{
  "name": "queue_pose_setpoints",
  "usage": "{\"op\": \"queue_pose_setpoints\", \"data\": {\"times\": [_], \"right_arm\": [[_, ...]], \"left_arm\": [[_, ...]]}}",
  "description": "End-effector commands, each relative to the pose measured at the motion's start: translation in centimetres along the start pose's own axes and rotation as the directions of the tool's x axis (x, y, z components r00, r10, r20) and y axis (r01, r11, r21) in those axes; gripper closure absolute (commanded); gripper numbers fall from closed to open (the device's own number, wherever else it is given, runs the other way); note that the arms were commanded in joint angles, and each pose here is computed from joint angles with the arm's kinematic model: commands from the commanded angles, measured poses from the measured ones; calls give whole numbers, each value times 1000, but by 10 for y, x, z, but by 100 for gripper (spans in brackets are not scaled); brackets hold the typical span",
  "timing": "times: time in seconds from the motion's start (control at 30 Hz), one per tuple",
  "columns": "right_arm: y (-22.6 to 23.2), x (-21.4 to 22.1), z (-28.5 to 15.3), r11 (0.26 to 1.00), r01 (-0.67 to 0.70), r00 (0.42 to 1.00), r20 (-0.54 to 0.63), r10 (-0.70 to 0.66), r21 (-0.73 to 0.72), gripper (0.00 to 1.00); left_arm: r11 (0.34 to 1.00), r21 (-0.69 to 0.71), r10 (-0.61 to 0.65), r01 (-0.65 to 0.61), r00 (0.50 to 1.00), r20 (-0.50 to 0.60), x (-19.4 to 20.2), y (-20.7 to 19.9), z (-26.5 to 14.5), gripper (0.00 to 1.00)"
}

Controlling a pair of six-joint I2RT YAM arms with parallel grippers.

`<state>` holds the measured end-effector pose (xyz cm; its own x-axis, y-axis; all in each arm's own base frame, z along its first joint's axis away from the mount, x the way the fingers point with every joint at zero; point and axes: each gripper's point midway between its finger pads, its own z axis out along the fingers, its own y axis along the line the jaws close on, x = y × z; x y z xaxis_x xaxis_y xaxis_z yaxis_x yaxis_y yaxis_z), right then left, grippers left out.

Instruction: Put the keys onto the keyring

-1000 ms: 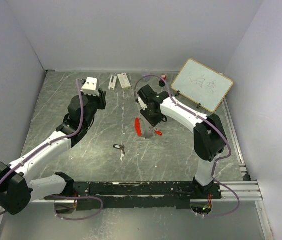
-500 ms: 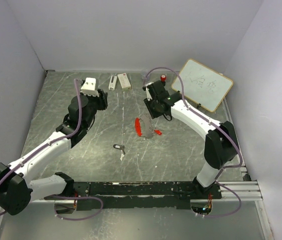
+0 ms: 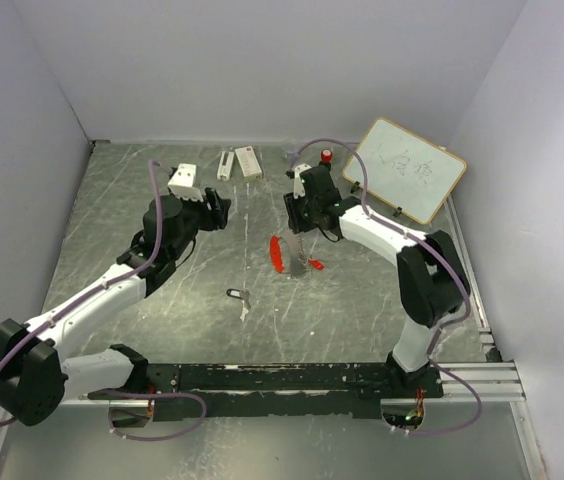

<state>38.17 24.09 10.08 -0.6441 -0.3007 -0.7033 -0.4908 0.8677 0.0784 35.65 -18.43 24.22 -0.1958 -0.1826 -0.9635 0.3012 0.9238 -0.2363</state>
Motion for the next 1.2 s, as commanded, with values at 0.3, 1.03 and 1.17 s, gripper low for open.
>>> {"op": "queue_pose_setpoints", "data": {"times": [0.3, 1.03, 1.17], "right_arm": [[-27, -10, 75, 998, 23, 1000, 2, -23, -54, 64], [-27, 6, 95, 995, 37, 999, -25, -39, -87, 100], [-28, 3, 94, 995, 50, 999, -13, -51, -84, 100]], "left_arm": [[994, 104, -5, 12, 997, -74, 33, -14, 21, 34], [996, 93, 3, 7, 994, -109, 45, -7, 30, 35], [996, 93, -1, 11, 994, -110, 46, -6, 31, 35]]}}
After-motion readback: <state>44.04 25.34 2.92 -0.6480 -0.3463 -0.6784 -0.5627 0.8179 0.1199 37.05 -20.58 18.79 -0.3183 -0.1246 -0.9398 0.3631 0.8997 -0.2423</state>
